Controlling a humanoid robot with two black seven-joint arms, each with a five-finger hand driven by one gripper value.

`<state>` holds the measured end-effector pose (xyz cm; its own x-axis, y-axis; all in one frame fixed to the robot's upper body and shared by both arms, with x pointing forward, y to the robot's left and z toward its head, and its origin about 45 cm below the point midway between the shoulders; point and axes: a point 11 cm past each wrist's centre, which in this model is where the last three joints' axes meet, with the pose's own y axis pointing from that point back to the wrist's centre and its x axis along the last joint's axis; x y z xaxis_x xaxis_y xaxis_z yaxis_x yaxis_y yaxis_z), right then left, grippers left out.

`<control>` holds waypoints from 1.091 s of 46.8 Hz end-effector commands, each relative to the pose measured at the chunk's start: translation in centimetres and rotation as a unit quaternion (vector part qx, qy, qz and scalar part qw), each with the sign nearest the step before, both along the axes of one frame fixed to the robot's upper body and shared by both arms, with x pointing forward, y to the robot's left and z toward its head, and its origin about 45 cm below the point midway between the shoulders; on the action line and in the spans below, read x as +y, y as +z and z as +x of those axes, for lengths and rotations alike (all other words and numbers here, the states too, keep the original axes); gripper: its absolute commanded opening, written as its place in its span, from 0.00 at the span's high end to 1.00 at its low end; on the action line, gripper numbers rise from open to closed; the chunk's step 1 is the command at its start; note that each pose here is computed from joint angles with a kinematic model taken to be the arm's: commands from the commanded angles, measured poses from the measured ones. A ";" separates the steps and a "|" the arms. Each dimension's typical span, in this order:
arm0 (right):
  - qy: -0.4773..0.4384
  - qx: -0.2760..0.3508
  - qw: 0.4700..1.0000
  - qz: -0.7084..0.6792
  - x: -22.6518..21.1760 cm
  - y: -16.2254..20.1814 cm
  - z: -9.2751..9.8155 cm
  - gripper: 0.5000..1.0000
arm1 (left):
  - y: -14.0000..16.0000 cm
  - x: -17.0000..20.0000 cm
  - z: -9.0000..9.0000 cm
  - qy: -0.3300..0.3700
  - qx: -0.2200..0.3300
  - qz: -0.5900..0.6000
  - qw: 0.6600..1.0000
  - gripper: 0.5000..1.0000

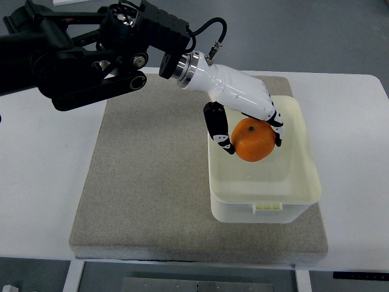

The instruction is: Put orange in box with left hand

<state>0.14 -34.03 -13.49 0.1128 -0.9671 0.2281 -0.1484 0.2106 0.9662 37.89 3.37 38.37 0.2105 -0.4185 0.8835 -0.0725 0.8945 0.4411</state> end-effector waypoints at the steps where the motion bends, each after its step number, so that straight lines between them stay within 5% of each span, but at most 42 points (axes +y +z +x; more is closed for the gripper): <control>1: 0.000 0.000 1.000 0.000 0.0 0.0 0.0 0.14 | 0.3 0.0 0.2 0.003 0.001 -0.013 1.000 0.90; 4: 0.000 0.000 1.000 0.000 0.0 0.0 0.0 0.14 | 0.2 0.2 0.3 0.006 0.001 -0.014 1.000 0.81; 6: 0.000 0.000 1.000 0.000 0.0 0.0 0.0 0.14 | 0.4 0.2 0.3 0.007 0.000 -0.018 1.000 0.49; 16: 0.001 0.000 1.000 0.000 0.0 0.0 0.0 0.14 | -0.2 0.4 0.4 0.011 0.010 -0.021 1.000 0.31; 36: 0.000 0.000 1.000 0.000 0.0 0.0 0.0 0.14 | -0.7 0.8 0.6 0.017 0.013 -0.020 1.000 0.26; 51: 0.000 0.000 1.000 0.000 0.0 0.0 0.0 0.14 | -0.5 3.5 3.6 0.073 -0.001 -0.013 0.997 0.26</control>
<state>0.14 -34.03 -13.49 0.1126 -0.9671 0.2281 -0.1484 0.2107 0.9662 40.68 6.01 37.71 0.2615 -0.3664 0.8930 -0.1728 0.8925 0.4167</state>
